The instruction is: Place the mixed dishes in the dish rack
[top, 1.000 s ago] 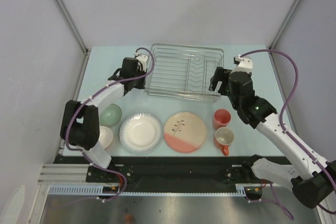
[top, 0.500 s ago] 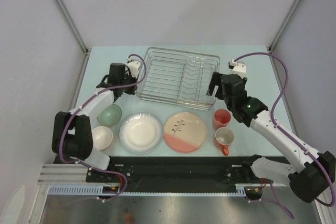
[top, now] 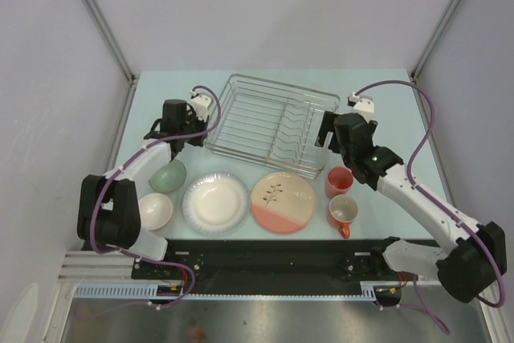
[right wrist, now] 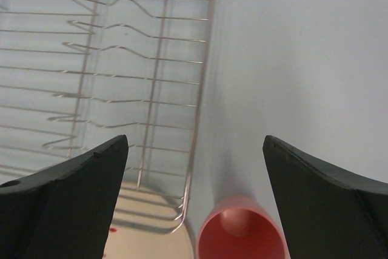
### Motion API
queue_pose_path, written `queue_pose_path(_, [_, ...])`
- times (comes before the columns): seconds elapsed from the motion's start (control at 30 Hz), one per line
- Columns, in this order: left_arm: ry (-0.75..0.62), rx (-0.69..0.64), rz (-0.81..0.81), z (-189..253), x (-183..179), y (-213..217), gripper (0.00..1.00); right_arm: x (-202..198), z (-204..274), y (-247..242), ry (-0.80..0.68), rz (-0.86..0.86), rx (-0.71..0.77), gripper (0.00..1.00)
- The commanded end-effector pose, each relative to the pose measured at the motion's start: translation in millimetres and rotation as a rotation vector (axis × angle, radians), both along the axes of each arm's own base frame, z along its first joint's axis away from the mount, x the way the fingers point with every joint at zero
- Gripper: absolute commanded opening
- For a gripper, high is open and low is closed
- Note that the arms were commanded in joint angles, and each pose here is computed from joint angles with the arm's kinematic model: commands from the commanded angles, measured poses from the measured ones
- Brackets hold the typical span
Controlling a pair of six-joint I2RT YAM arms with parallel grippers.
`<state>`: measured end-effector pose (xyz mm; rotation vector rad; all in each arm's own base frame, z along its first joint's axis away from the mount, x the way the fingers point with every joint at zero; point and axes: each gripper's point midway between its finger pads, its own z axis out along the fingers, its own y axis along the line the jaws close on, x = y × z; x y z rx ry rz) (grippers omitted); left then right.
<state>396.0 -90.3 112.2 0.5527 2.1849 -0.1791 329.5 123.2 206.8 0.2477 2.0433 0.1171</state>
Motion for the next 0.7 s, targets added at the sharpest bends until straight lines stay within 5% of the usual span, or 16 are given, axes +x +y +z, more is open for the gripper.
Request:
queue_pose_path(0.0, [0.231, -0.026, 0.064, -46, -50, 10, 0.32, 29, -17, -16, 0.052, -0.091, 0.005, 1.00])
queue_pose_path(0.1, [0.268, -0.085, 0.085, -44, -55, 9, 0.49, 54, -36, -22, 0.115, -0.090, 0.048, 1.00])
queue_pose_path(0.67, [0.377, -0.140, 0.066, -60, -90, 6, 0.45, 177, -111, 24, 0.371, 0.059, 0.108, 1.00])
